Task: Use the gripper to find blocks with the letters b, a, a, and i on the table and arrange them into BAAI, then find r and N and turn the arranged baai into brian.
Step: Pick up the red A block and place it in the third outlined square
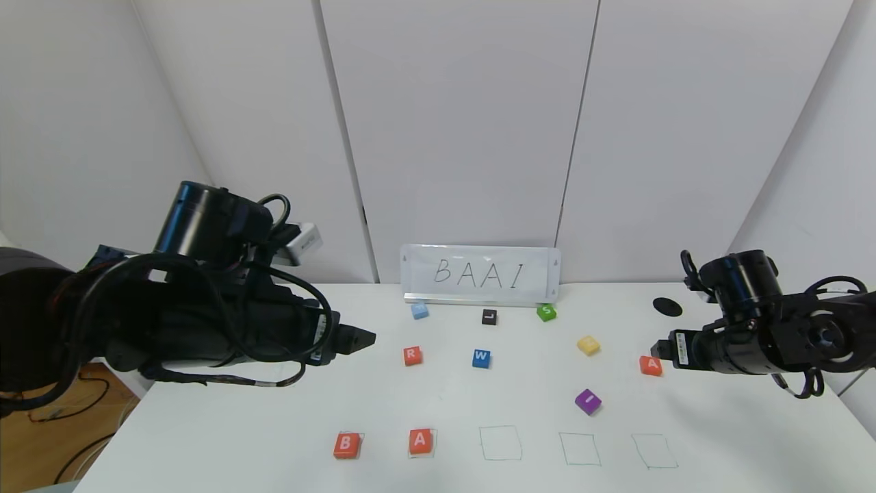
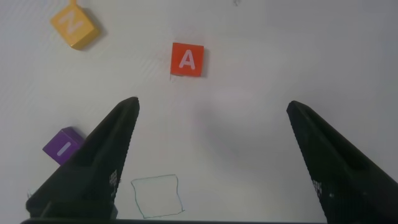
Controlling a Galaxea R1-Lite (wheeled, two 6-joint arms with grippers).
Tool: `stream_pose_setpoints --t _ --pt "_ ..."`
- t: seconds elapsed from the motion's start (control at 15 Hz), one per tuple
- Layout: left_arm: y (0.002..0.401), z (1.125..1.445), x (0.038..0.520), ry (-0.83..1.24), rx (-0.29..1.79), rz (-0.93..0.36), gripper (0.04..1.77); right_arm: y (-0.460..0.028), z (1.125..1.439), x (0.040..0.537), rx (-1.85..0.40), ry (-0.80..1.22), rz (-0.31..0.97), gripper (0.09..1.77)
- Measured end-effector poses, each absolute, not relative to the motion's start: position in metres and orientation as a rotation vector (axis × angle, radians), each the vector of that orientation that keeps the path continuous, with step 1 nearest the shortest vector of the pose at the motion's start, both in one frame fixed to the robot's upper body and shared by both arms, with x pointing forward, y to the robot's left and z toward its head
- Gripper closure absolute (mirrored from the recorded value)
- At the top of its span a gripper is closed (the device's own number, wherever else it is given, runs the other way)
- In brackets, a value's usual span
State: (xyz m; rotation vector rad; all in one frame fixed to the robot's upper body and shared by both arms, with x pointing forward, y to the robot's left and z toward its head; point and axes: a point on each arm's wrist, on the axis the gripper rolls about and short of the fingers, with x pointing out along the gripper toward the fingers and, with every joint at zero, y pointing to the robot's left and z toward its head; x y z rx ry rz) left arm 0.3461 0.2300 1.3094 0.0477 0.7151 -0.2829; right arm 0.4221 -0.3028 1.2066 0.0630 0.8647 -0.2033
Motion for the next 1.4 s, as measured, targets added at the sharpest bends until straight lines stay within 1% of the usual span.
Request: stream_pose_setpoints --t 0.27,0.47,0.8,0.93,1.4 --pt "0.234 1.316 0.340 0.691 0.040 -0.287 0.10 -0.311 1.191 0.442 0.077 0.881 -0.227 0.15" --pt "0.234 1.315 0.340 0.690 0.040 -0.288 0.10 -0.317 1.182 0.457 0.123 0.830 -0.177 0.15" --pt "0.234 1.312 0.342 0.697 0.047 -0.289 0.10 -0.317 1.169 0.466 0.108 0.858 -0.128 0.15" --pt "0.234 1.311 0.342 0.699 0.056 -0.291 0.09 -0.316 1.164 0.467 0.128 0.880 -0.081 0.15" --pt "0.234 1.310 0.343 0.703 0.059 -0.289 0.09 -0.313 1.149 0.481 0.128 0.932 -0.088 0.15"
